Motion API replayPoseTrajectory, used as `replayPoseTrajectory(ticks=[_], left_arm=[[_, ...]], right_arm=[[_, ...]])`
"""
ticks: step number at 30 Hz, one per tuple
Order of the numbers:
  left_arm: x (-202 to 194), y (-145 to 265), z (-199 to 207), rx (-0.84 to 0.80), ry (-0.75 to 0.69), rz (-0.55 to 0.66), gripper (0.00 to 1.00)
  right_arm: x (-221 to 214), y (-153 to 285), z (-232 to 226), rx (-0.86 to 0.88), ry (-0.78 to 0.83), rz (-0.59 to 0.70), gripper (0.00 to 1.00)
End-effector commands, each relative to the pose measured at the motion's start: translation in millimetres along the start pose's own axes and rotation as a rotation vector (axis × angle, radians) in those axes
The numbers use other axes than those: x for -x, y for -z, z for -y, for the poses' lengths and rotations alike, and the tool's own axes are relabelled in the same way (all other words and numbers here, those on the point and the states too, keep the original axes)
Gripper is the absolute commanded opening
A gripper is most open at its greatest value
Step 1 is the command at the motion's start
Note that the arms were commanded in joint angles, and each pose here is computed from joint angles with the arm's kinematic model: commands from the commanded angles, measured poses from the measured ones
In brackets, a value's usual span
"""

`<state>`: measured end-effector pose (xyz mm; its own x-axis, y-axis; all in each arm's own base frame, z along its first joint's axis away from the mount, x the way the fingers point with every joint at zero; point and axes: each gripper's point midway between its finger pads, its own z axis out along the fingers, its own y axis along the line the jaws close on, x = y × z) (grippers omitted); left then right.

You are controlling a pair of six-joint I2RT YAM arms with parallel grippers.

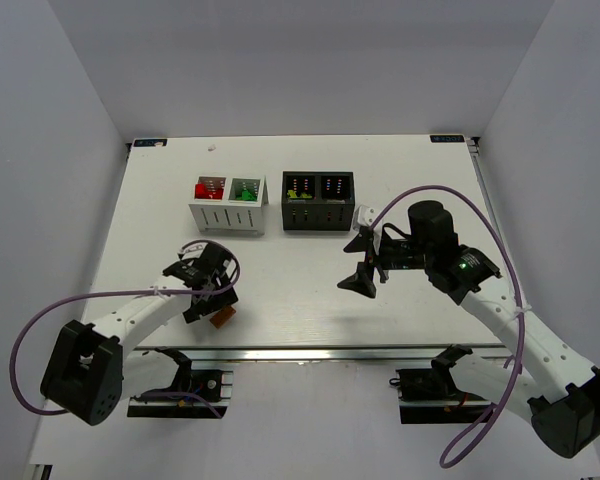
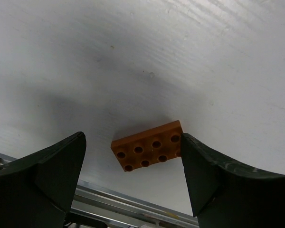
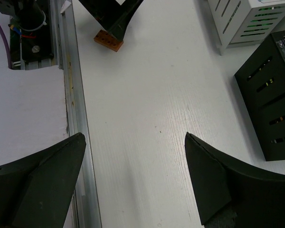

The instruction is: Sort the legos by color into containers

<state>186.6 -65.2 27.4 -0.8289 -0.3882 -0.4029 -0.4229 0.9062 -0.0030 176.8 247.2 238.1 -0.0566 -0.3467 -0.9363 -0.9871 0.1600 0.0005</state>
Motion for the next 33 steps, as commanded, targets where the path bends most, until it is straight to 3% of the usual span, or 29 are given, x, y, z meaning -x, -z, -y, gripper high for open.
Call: replayPoseTrajectory(ticks=[1,15,33], left_arm=[[0.1,0.7,12.8,-0.055,0.033,0.005,0.9],[-21.1,-13.1,19.5,-0.06,-0.02,-0.071,0.91],[-35.4,2.2,15.8,-0.043,-0.063,-0.079,0.92]], right_arm=[[5.3,-1.2,2.3,-0.009,0.011,0.019,0.9],[5.2,-1.2,1.8,-0.006,0.013,0.019,0.89],[5.6,-0.6,1.1,-0.005,0.017,0.022,0.89]])
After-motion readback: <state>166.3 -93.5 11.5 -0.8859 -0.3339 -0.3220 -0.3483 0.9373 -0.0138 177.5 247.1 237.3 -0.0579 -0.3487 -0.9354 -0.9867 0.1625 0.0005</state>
